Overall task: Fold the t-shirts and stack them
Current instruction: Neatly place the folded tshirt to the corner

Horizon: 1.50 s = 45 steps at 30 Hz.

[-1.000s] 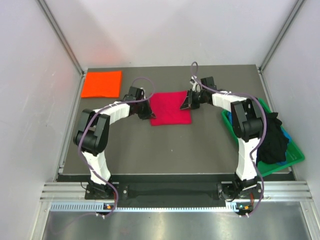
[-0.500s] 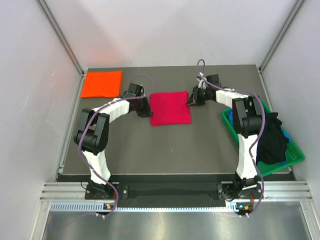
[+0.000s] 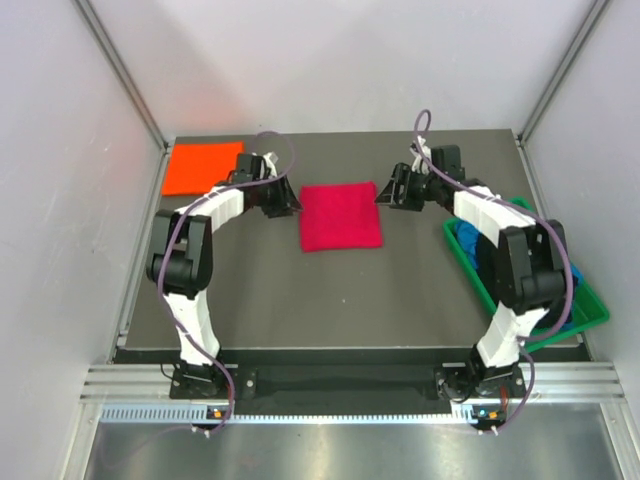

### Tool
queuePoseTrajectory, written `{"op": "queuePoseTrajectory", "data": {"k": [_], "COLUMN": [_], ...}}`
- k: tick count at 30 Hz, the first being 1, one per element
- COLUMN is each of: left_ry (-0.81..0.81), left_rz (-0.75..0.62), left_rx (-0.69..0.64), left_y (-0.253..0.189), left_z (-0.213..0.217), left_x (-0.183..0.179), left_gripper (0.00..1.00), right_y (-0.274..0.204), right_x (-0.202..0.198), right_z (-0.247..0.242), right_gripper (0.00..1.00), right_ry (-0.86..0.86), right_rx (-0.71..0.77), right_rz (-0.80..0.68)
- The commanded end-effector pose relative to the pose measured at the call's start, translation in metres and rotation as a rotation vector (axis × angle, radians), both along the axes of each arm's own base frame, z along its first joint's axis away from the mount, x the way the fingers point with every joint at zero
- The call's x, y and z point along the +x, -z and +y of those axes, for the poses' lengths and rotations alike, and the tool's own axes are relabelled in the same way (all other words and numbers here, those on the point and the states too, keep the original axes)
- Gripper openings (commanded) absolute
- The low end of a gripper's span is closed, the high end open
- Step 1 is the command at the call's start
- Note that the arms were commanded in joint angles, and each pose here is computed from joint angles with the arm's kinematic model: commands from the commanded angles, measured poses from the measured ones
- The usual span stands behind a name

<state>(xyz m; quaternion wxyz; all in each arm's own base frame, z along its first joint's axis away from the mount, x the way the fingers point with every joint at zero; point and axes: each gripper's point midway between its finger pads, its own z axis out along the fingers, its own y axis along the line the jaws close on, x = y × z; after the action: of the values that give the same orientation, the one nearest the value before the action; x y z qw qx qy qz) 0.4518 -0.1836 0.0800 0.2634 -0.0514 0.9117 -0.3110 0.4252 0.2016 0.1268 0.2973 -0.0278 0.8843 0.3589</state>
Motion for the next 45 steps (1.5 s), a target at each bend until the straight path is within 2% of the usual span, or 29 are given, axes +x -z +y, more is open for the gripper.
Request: {"op": "queuePoseTrajectory", "data": {"k": [1, 5, 7, 8, 16, 20, 25, 27, 28, 30, 31, 34, 35, 42, 45], "left_ry": [0.086, 0.091, 0.075, 0.066, 0.032, 0.030, 0.018, 0.010, 0.011, 0.004, -0.004, -0.011, -0.026, -0.031, -0.012], "left_rz": [-0.069, -0.048, -0.030, -0.026, 0.024, 0.045, 0.054, 0.051, 0.061, 0.053, 0.069, 0.041, 0.060, -0.046, -0.079], "left_rx": [-0.020, -0.034, -0.020, -0.013, -0.027, -0.031, -0.013, -0.008, -0.005, -0.001, 0.012, 0.031, 0.070, 0.265, 0.277], "left_y": [0.007, 0.026, 0.037, 0.040, 0.062, 0.068, 0.070, 0.068, 0.068, 0.059, 0.058, 0.036, 0.036, -0.016, -0.036], "left_z": [-0.013, -0.016, -0.015, -0.014, -0.020, -0.026, -0.030, -0.032, -0.033, -0.036, -0.035, -0.033, -0.026, 0.006, 0.007], "left_x": [0.014, 0.021, 0.025, 0.027, 0.027, 0.025, 0.023, 0.024, 0.023, 0.027, 0.026, 0.031, 0.028, 0.038, 0.043], "left_gripper": [0.48, 0.49, 0.48, 0.48, 0.44, 0.38, 0.33, 0.28, 0.20, 0.10, 0.00, 0.00, 0.00, 0.00, 0.00], "right_y": [-0.022, -0.033, -0.031, -0.032, -0.054, -0.062, -0.054, -0.052, -0.052, -0.050, -0.050, -0.050, -0.049, -0.052, -0.057], "right_x": [-0.013, -0.026, -0.032, -0.036, -0.050, -0.054, -0.056, -0.059, -0.060, -0.062, -0.062, -0.065, -0.066, -0.071, -0.070], "right_z": [0.000, -0.002, -0.002, 0.000, 0.004, 0.006, 0.005, 0.005, 0.006, 0.007, 0.006, 0.005, 0.005, 0.005, 0.007], "right_gripper": [0.65, 0.72, 0.82, 0.84, 0.86, 0.86, 0.86, 0.86, 0.86, 0.86, 0.86, 0.87, 0.87, 0.87, 0.87], "right_ry": [0.030, 0.044, 0.046, 0.039, 0.011, -0.004, -0.014, -0.018, -0.021, -0.023, -0.023, -0.024, -0.026, -0.021, -0.031], "right_rx": [0.042, 0.064, 0.072, 0.078, 0.106, 0.121, 0.107, 0.111, 0.116, 0.122, 0.122, 0.121, 0.121, 0.135, 0.151], "right_rz": [-0.050, -0.086, -0.077, -0.069, -0.122, -0.145, -0.133, -0.127, -0.129, -0.124, -0.123, -0.124, -0.123, -0.124, -0.138]}}
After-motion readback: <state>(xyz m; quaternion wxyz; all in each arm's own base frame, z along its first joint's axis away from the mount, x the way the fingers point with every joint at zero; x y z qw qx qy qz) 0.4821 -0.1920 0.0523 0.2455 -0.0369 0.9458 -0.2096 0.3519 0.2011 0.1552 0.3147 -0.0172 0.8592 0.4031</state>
